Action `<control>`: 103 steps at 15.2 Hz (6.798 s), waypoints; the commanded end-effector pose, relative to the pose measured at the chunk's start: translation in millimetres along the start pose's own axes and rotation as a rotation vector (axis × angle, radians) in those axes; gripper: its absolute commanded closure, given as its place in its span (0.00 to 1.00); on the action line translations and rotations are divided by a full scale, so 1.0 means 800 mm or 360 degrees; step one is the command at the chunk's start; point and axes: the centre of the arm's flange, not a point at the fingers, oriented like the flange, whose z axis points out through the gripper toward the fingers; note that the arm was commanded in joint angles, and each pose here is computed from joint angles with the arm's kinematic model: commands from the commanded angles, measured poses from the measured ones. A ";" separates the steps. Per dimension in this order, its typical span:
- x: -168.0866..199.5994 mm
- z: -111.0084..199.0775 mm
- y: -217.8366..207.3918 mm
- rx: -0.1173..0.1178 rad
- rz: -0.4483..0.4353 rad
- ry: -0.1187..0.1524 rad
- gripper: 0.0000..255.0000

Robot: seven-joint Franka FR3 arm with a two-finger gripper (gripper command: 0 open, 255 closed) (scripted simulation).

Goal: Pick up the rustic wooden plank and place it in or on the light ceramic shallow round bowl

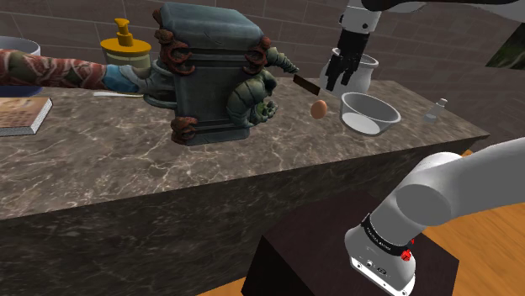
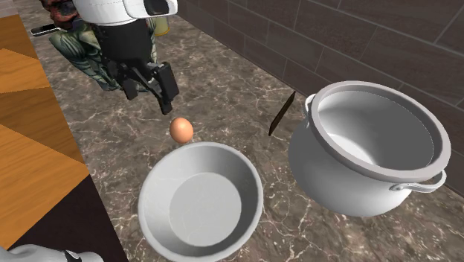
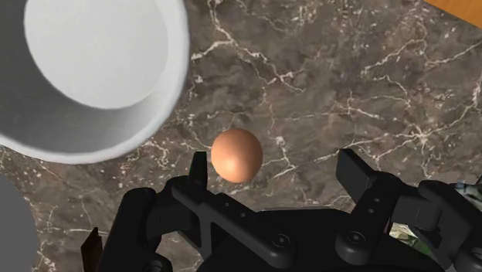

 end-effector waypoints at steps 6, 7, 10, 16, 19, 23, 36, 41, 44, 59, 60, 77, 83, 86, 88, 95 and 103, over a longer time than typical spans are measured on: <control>0.067 0.035 0.091 0.0030 0.0021 0.0037 0.00; 0.076 0.040 0.104 0.0034 0.0024 0.0042 0.00; 0.104 0.056 0.142 0.0048 0.0033 0.0058 0.00; 0.159 0.088 0.218 0.0075 0.0051 0.0088 0.00; 0.186 0.103 0.256 0.0089 0.0060 0.0104 0.00; 0.203 0.126 0.277 0.0097 0.0065 0.0112 0.00; 0.206 0.162 0.275 0.0097 0.0065 0.0112 0.00; 0.205 0.162 0.277 0.0097 0.0065 0.0112 1.00; 0.205 0.163 0.277 0.0097 0.0065 0.0112 1.00; 0.200 0.077 0.278 0.0097 0.0065 0.0112 1.00; 0.199 0.070 0.278 0.0097 0.0065 0.0112 1.00; 0.176 -0.028 0.279 0.0097 0.0065 0.0112 1.00; 0.079 -0.020 0.264 0.0097 0.0065 0.0112 1.00; 0.030 -0.015 0.257 0.0097 0.0065 0.0112 1.00; -0.003 -0.013 0.252 0.0097 0.0065 0.0112 1.00; -0.116 -0.003 0.235 0.0097 0.0065 0.0112 1.00; -0.212 0.018 0.220 0.0097 0.0065 0.0112 1.00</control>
